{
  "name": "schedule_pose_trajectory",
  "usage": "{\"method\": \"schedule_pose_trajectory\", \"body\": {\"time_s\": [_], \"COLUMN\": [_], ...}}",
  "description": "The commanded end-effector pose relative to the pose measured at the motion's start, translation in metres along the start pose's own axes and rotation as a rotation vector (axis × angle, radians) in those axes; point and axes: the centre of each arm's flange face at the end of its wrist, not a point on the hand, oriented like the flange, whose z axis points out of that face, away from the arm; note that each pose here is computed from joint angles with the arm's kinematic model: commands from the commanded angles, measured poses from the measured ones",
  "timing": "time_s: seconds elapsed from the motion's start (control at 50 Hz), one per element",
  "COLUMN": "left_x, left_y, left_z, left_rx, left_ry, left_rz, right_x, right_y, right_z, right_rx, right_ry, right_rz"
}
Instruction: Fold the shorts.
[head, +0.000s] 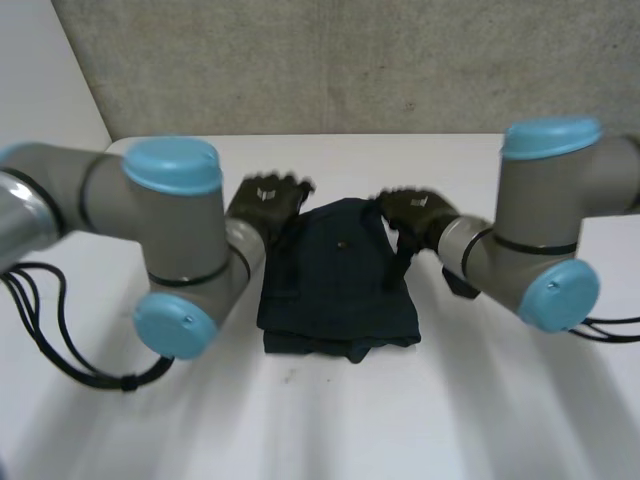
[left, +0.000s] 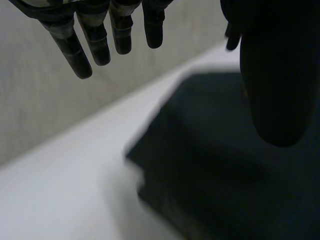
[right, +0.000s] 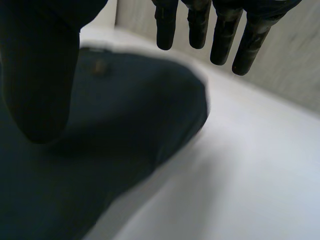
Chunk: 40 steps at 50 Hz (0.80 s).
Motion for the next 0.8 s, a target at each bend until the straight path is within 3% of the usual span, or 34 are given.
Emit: {"method": "schedule_pose_trajectory", "body": {"time_s": [0.02,0.14,0.26,0.4,0.5,0.58,0.64,0.8], "left_x": [0.006,0.006,-0.007,-0.073,-0.111,-0.125,-0.129,-0.125], "left_y": [0.046,0.039,-0.047,-0.129,-0.138,-0.127,-0.124,-0.129], "left_z": [0.002,-0.001,-0.038,-0.107,-0.147,-0.164,-0.166,-0.165], "left_rx": [-0.195,-0.179,0.046,0.28,0.306,0.262,0.258,0.278], "left_ry": [-0.051,-0.028,0.004,-0.16,-0.271,-0.301,-0.289,-0.249], "left_rz": [0.057,0.054,0.013,-0.044,-0.09,-0.097,-0.097,-0.101], "right_x": [-0.002,0.004,0.012,0.029,0.03,0.037,0.04,0.037], "right_y": [0.037,0.016,-0.055,-0.125,-0.133,-0.121,-0.113,-0.123], "right_z": [0.021,0.01,-0.033,-0.111,-0.149,-0.158,-0.159,-0.157], "right_rx": [-0.125,-0.083,0.173,0.49,0.474,0.353,0.293,0.337], "right_ry": [-0.006,0.054,0.156,0.449,0.536,0.548,0.547,0.493], "right_rz": [-0.071,-0.136,-0.14,-0.084,-0.086,-0.108,-0.103,-0.119]}}
